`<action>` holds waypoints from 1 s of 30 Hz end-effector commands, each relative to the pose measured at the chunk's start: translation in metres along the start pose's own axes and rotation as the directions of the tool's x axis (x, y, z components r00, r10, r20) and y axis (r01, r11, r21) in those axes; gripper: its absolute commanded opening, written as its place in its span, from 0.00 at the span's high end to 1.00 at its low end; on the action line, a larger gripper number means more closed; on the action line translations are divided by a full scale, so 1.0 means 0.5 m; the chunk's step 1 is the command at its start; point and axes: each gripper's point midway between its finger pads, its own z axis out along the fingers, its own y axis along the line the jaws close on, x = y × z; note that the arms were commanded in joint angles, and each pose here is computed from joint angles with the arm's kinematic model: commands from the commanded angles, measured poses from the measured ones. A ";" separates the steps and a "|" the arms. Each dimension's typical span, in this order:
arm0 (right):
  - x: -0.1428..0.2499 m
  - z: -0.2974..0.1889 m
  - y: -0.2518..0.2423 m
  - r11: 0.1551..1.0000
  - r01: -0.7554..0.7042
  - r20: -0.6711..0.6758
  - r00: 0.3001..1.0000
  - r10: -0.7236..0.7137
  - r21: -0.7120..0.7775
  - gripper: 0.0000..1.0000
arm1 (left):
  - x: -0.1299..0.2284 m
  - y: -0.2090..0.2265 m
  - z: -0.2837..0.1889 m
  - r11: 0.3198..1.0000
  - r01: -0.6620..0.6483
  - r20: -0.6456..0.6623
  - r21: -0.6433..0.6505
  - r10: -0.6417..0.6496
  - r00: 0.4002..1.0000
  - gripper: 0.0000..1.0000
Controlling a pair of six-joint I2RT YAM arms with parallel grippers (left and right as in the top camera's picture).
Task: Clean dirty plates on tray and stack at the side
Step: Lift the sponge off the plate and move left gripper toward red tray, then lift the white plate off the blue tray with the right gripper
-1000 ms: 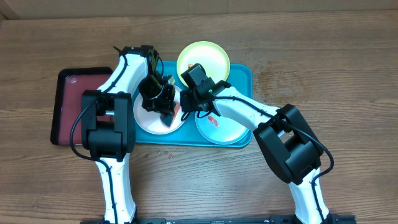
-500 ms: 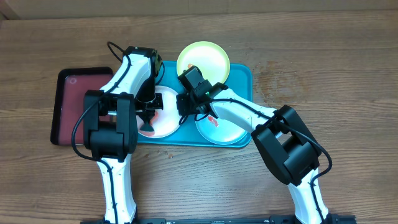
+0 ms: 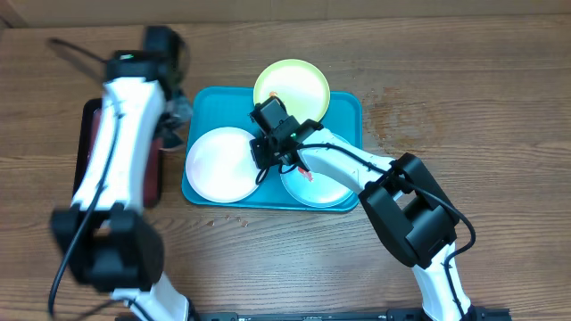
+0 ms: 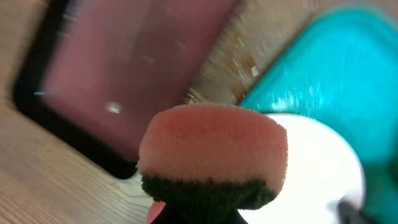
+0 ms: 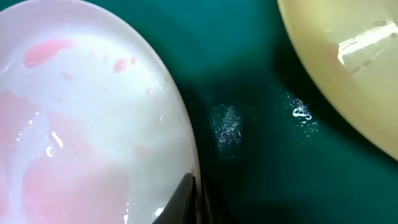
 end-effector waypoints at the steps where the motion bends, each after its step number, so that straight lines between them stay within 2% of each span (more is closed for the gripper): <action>1: -0.036 -0.048 0.018 0.993 0.068 0.081 0.994 -0.076 0.098 0.96 | -0.038 0.071 -0.048 0.990 0.140 0.065 0.001 -0.140 0.988 0.96; 4: -0.054 -0.072 0.024 0.978 0.114 0.105 0.985 -0.133 0.174 0.96 | -0.038 0.117 -0.046 0.981 0.192 0.032 -0.014 -0.191 0.981 0.96; 8: -0.074 -0.100 0.070 0.968 0.180 0.118 0.972 -0.202 0.175 0.96 | -0.028 0.157 -0.029 0.973 0.225 -0.007 -0.058 -0.226 0.974 0.96; 14: -0.115 -0.159 0.118 0.952 0.220 0.159 0.954 -0.255 0.211 0.96 | -0.026 0.170 -0.024 0.969 0.237 -0.017 -0.070 -0.239 0.971 0.96; 21: -0.160 -0.217 0.160 0.860 0.441 0.166 0.856 -0.489 0.257 0.96 | -0.026 0.169 -0.024 0.969 0.237 -0.018 -0.068 -0.238 0.971 0.96; 26: -0.181 -0.239 0.118 0.823 0.409 0.156 0.853 -0.498 0.395 0.96 | -0.025 0.169 -0.024 0.970 0.233 -0.020 -0.069 -0.234 0.972 0.95; 30: -0.197 -0.262 0.076 0.722 0.437 0.099 0.817 -0.567 0.536 0.96 | -0.027 0.168 -0.023 0.970 0.234 -0.016 -0.066 -0.235 0.972 0.96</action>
